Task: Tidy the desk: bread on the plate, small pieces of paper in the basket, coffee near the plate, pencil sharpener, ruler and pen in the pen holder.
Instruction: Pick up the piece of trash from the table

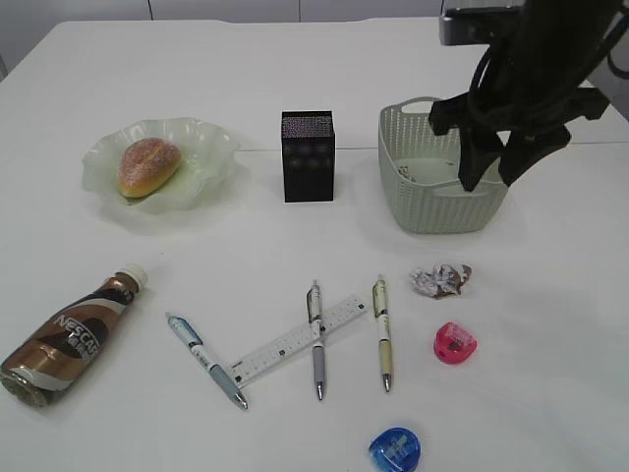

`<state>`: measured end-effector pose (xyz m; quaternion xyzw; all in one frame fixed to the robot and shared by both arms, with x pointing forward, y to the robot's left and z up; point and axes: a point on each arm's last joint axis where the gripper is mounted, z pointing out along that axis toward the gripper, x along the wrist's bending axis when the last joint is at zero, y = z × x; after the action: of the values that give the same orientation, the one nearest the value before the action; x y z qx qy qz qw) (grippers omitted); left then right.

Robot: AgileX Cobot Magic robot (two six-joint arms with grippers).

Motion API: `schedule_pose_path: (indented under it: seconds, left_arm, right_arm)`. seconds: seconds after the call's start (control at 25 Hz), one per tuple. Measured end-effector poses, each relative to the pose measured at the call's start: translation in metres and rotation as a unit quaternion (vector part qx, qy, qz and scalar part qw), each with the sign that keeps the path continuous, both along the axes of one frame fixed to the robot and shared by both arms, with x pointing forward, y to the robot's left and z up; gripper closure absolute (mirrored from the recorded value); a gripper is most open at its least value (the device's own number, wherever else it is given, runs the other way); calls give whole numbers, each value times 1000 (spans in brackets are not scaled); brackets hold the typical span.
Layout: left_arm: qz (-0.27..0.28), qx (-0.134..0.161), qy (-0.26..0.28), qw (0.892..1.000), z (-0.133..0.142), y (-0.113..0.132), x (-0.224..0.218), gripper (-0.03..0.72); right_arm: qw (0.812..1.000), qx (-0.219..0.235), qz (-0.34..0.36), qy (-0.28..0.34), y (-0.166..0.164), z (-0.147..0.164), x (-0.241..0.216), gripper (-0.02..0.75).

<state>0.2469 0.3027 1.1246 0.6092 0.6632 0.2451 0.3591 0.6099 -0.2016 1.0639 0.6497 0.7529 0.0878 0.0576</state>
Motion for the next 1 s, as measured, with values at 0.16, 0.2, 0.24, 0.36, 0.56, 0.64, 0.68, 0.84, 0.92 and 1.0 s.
schedule_pose_path:
  seconds: [0.16,0.2,0.24,0.36,0.56,0.64,0.68,0.84,0.92,1.0]
  left_arm:
    - [0,0,0,1000,0,0,0,182]
    - [0,0,0,1000,0,0,0,183]
    - [0,0,0,1000,0,0,0,182]
    - [0,0,0,1000,0,0,0,183]
    - [-1,-1,0,1000,0,0,0,182]
    - [-1,-1,0,1000,0,0,0,183]
    - [-1,-1,0,1000,0,0,0,182]
    - [-1,-1,0,1000,0,0,0,182]
    - [-1,-1,0,1000,0,0,0,182]
    - [-1,-1,0,1000,0,0,0,182]
  right_arm:
    - [1000,-8,0,20,1,-18,8,375]
    - [1000,-9,0,27,2,-23,9,375]
    - [999,-11,0,31,2,-28,11,375]
    - [999,-16,4,48,4,-45,17,375]
    - [997,-23,11,73,6,-69,24,374]
    - [996,-32,19,80,5,-76,26,374]
    - [996,-38,25,82,5,-79,27,374]
    - [994,-49,34,91,4,-91,30,374]
    - [993,-49,35,97,4,-97,31,374]
    - [993,-49,35,99,5,-101,32,374]
